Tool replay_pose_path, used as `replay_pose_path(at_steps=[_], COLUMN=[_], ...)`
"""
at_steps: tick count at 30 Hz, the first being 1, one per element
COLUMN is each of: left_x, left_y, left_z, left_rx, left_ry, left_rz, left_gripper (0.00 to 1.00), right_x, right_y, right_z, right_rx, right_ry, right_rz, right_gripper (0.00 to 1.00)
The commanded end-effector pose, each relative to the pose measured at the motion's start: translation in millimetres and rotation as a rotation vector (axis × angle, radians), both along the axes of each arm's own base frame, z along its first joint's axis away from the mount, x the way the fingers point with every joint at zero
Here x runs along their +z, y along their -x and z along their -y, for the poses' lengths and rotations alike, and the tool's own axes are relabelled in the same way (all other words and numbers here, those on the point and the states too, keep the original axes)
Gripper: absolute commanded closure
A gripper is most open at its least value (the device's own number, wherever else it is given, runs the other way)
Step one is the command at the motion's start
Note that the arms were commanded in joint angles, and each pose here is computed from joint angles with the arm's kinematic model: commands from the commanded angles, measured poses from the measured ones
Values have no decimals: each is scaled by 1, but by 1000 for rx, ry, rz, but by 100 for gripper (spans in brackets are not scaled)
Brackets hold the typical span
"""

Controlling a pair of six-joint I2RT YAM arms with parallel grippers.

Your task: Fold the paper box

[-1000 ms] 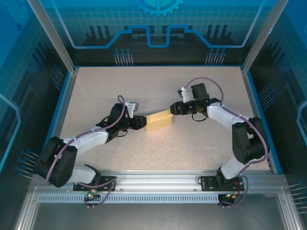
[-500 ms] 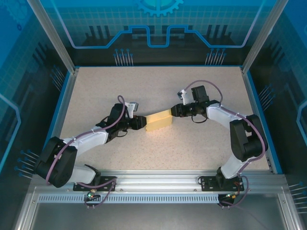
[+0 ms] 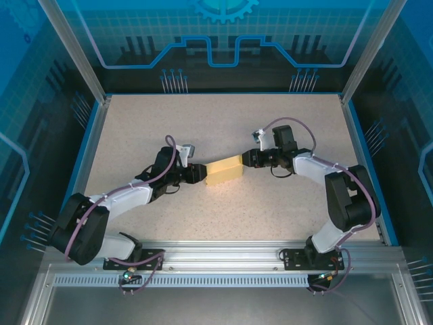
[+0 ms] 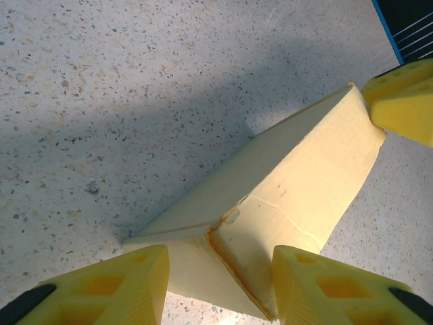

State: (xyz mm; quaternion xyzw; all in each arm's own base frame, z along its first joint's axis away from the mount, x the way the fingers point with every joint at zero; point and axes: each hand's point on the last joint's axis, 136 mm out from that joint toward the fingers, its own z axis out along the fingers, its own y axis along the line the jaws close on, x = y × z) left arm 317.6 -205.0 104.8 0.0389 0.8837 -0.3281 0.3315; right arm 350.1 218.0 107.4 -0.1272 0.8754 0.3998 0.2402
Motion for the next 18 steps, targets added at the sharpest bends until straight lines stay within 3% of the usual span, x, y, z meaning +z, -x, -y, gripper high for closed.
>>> replay_pose_path(at_steps=[1, 4, 10, 18], left_x=[-25, -19, 4, 15], left_y=[10, 8, 1, 1], left_z=[-7, -6, -3, 3], left_rx=[11, 9, 11, 11], left_ry=[-42, -34, -10, 51], left_rz=[-87, -78, -25, -15], left_gripper=[55, 54, 41, 34], right_x=[-17, 12, 44, 23], right_y=[21, 11, 6, 2], right_z=[10, 6, 7, 3], right_rx=[-26, -28, -41, -28], right_ry=[68, 44, 41, 139], right_rz=[-97, -35, 39, 15], right_gripper=[67, 62, 54, 48])
